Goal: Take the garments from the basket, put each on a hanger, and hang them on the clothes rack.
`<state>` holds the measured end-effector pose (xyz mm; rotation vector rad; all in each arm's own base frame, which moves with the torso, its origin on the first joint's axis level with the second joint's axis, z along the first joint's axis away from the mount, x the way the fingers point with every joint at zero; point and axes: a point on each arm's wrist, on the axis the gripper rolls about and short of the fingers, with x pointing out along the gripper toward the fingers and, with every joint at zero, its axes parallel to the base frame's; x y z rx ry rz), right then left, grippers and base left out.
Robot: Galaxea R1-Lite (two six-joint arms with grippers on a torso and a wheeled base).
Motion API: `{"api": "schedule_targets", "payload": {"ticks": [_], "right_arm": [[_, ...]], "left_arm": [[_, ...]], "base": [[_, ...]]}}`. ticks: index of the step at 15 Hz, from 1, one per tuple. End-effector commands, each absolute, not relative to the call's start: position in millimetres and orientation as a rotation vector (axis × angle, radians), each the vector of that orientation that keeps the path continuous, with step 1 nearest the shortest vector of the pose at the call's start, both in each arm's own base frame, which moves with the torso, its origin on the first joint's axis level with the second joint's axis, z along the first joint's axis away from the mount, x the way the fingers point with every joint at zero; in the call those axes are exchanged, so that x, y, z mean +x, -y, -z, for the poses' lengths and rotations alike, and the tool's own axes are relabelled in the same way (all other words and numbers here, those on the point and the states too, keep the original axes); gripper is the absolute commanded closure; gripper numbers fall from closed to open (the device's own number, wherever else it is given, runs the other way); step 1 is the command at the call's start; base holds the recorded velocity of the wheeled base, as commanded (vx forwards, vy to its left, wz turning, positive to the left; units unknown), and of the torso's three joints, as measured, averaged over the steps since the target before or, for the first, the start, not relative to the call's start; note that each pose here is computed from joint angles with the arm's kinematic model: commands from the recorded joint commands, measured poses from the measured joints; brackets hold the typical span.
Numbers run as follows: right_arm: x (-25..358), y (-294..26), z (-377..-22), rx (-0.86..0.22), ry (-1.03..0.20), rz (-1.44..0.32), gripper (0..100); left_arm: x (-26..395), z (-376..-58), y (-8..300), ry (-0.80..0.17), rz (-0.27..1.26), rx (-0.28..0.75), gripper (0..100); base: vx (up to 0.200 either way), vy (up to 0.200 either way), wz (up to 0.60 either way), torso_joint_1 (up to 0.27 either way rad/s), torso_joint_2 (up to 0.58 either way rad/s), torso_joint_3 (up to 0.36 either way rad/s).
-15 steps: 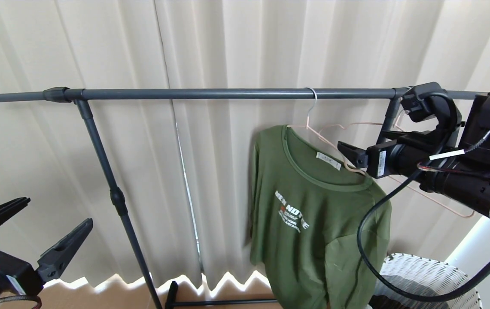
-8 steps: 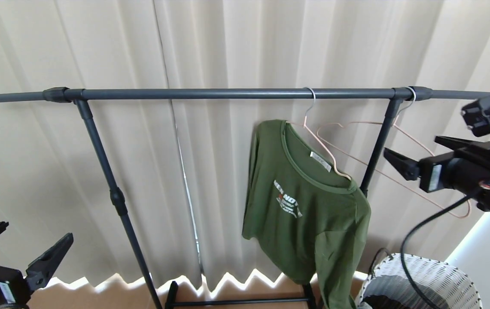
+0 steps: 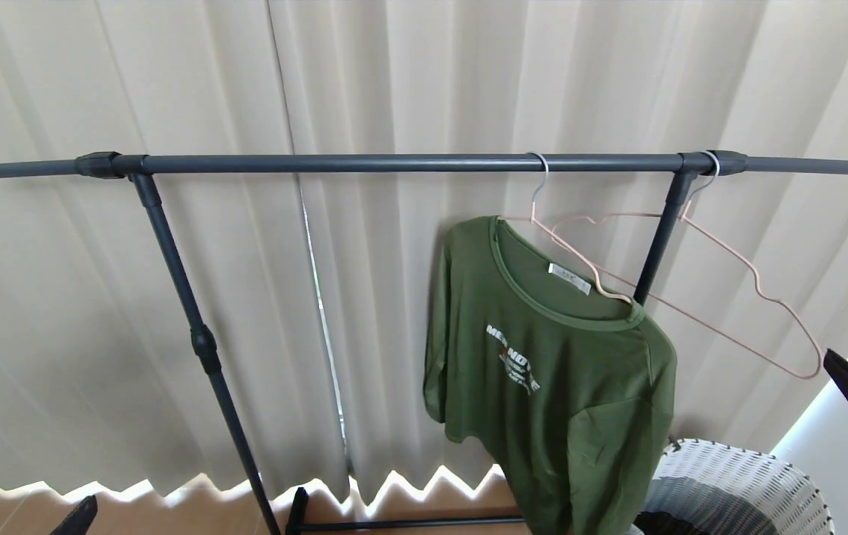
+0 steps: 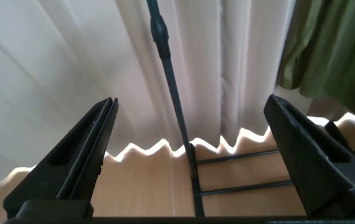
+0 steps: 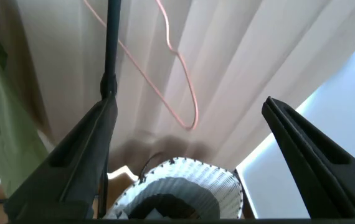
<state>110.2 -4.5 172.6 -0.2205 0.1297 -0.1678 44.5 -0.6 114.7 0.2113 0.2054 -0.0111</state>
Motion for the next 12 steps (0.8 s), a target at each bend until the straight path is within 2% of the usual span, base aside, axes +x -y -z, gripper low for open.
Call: {"api": "schedule_targets", "payload": {"ticks": [1, 2, 4, 5, 7, 8, 12], "right_arm": [[58.6, 4.7, -134.2, -0.230, -0.102, 0.183, 0], [47.5, 4.9, -131.4, -0.225, -0.065, 0.198, 0], [26.2, 5.6, -117.1, -0.203, -0.105, 0.238, 0], [3.6, 5.0, -100.5, -0.200, -0.105, 0.243, 0], [-11.5, 4.7, -85.2, -0.192, -0.099, 0.250, 0], [-15.0, 4.8, -84.7, -0.167, -0.057, 0.263, 0], [-23.8, 5.3, -85.3, -0.120, 0.081, 0.231, 0]], "left_arm": [[5.2, -99.6, -0.3, -0.094, 0.050, 0.215, 0], [-2.4, -92.0, -0.8, -0.096, 0.057, 0.218, 0], [-12.8, -81.6, -1.7, -0.080, 0.064, 0.218, 0], [-14.9, -80.2, -2.1, -0.064, 0.068, 0.211, 0], [-14.8, -80.4, -2.1, -0.064, 0.070, 0.211, 0], [-14.9, -80.3, -2.1, -0.062, 0.070, 0.217, 0], [-14.9, -80.3, -2.1, -0.062, 0.072, 0.222, 0]], "base": [[0.000, 0.000, 0.00, 0.000, 0.00, 0.000], [0.000, 0.000, 0.00, 0.000, 0.00, 0.000], [0.000, 0.000, 0.00, 0.000, 0.00, 0.000], [0.000, 0.000, 0.00, 0.000, 0.00, 0.000], [0.000, 0.000, 0.00, 0.000, 0.00, 0.000], [0.000, 0.000, 0.00, 0.000, 0.00, 0.000], [-0.200, 0.000, 0.00, 0.013, 0.00, 0.002]]}}
